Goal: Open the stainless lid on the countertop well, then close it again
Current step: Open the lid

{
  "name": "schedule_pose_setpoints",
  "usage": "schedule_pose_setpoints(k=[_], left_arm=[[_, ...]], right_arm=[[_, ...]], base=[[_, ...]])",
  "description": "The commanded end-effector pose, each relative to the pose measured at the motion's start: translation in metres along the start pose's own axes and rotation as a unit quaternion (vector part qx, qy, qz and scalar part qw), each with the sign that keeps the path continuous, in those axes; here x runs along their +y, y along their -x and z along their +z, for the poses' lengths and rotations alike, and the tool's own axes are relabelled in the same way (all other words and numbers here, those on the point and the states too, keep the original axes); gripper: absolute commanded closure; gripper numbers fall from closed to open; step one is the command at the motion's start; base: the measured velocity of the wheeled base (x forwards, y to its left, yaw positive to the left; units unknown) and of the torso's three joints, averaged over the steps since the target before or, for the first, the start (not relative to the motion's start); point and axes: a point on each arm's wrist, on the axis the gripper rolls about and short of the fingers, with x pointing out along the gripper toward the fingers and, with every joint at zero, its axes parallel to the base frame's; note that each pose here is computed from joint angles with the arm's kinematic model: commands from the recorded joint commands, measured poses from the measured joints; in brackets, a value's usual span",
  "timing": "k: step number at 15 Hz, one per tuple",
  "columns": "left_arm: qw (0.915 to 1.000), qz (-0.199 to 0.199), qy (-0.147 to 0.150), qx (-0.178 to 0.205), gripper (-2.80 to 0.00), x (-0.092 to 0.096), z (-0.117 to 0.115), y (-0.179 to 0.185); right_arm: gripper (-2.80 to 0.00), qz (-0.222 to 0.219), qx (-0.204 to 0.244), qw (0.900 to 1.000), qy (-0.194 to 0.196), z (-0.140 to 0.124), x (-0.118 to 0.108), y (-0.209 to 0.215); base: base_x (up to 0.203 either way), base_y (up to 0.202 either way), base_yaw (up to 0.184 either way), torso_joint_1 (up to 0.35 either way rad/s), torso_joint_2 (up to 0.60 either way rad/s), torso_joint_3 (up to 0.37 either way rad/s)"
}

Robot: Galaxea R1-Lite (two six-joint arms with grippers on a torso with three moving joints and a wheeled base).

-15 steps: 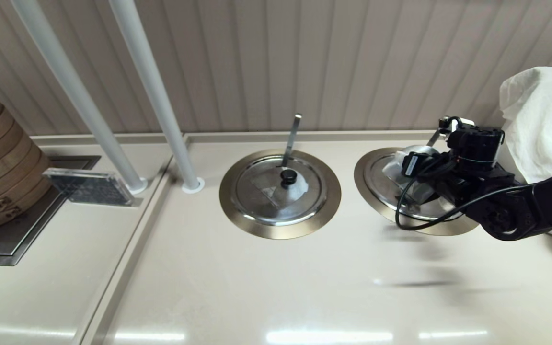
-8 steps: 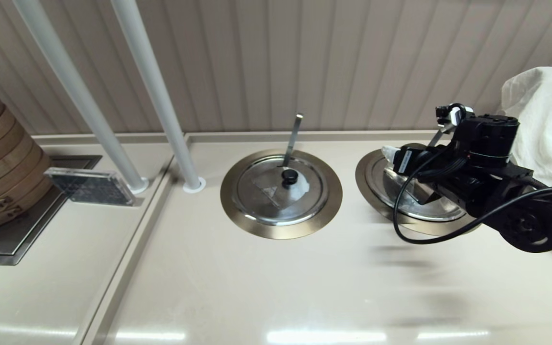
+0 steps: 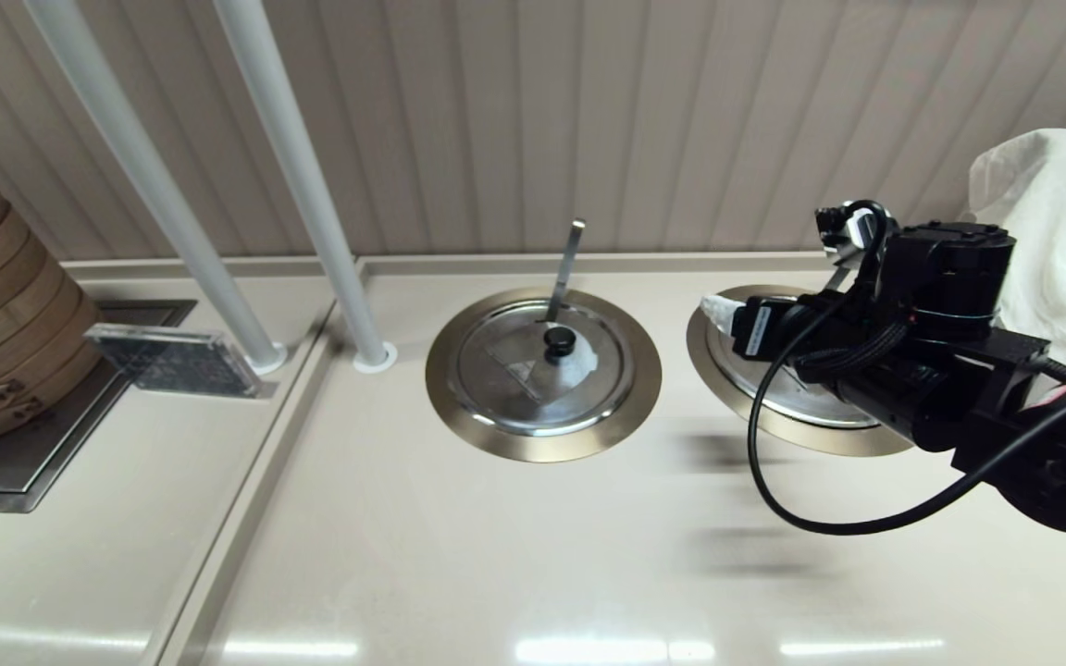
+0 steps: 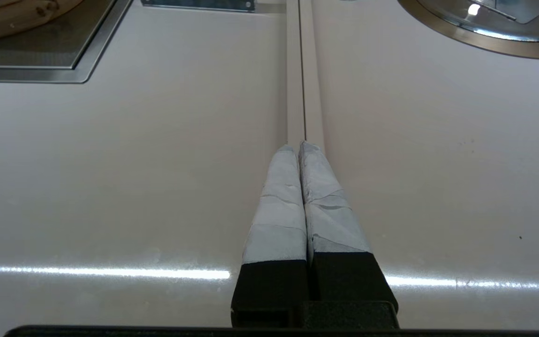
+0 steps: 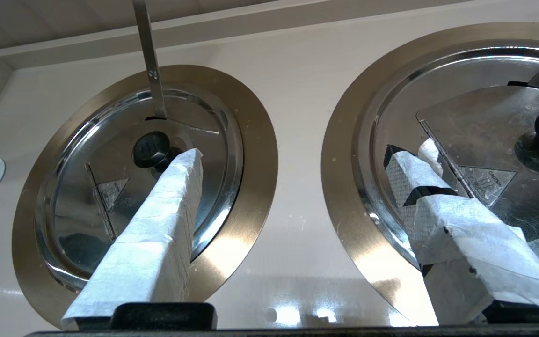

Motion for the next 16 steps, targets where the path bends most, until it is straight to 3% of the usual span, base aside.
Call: schedule_pose_setpoints(k=[1, 5, 8, 10, 14, 16], left_arm=[[1.0000, 0.000, 0.000, 0.000, 0.00, 0.000, 0.000, 0.000], [1.0000, 0.000, 0.000, 0.000, 0.00, 0.000, 0.000, 0.000], [1.0000, 0.000, 0.000, 0.000, 0.00, 0.000, 0.000, 0.000], [1.0000, 0.000, 0.000, 0.000, 0.00, 0.000, 0.000, 0.000], [1.0000, 0.000, 0.000, 0.000, 0.00, 0.000, 0.000, 0.000], [1.0000, 0.000, 0.000, 0.000, 0.00, 0.000, 0.000, 0.000]], right_arm=[[-2.80, -0.007, -0.011, 1.000, -0.004, 0.006, -0.004, -0.001], [-2.80, -0.083, -0.013, 0.996, -0.013, 0.009, -0.061, -0.034], [-2.80, -0.030, 0.023, 0.999, -0.030, 0.003, -0.120, -0.046], [-2.80, -0.032, 0.044, 0.998, -0.027, -0.015, -0.138, -0.059], [-2.80, -0.027, 0.027, 0.998, 0.041, -0.056, -0.159, -0.072], [-2.80, -0.015, -0.005, 0.997, 0.079, -0.067, -0.172, -0.076]], base=[[0.000, 0.000, 0.000, 0.000, 0.00, 0.000], [0.000, 0.000, 0.000, 0.000, 0.00, 0.000], [0.000, 0.000, 0.000, 0.000, 0.00, 0.000], [0.000, 0.000, 0.000, 0.000, 0.00, 0.000], [0.000, 0.000, 0.000, 0.000, 0.00, 0.000], [0.000, 0.000, 0.000, 0.000, 0.00, 0.000]])
